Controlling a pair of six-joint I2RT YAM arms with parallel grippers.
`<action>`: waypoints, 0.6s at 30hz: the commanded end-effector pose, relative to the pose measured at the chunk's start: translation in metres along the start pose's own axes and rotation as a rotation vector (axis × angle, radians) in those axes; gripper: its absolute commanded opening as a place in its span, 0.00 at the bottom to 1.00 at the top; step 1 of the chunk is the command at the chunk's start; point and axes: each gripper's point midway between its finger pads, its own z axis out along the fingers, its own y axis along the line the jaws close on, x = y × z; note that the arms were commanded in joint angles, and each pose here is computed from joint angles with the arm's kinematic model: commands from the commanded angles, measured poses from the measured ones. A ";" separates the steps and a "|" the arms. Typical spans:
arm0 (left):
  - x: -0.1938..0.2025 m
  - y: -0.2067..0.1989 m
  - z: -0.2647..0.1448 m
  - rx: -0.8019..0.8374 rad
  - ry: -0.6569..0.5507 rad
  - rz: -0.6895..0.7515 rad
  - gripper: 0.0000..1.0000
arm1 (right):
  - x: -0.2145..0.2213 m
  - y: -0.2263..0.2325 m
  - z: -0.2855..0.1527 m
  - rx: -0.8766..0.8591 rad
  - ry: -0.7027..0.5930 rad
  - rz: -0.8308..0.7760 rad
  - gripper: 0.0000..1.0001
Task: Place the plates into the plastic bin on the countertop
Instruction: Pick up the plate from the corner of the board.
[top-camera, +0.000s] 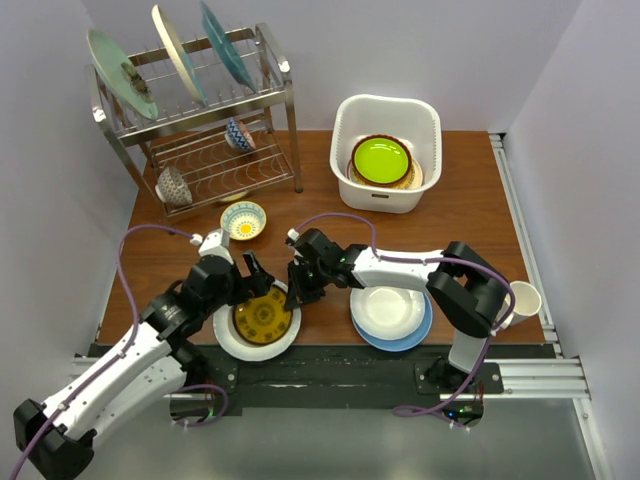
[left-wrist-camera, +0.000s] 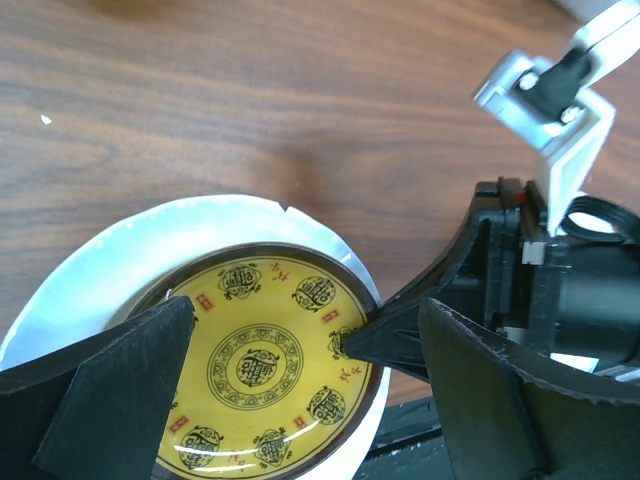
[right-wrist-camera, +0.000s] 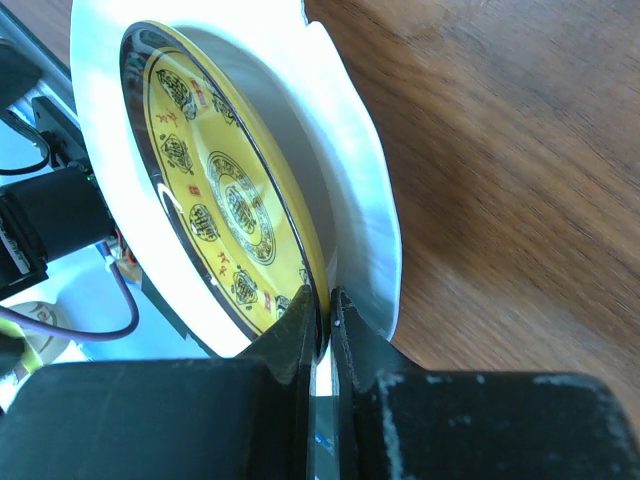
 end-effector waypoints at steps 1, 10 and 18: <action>-0.009 0.009 -0.005 -0.039 -0.056 -0.013 1.00 | -0.003 0.010 -0.009 -0.012 -0.007 -0.046 0.00; -0.008 0.015 -0.004 -0.078 -0.053 -0.025 1.00 | -0.013 0.023 -0.029 -0.031 -0.051 -0.057 0.00; -0.009 0.015 -0.005 -0.081 -0.059 -0.032 1.00 | -0.026 0.022 -0.047 -0.040 -0.092 -0.052 0.00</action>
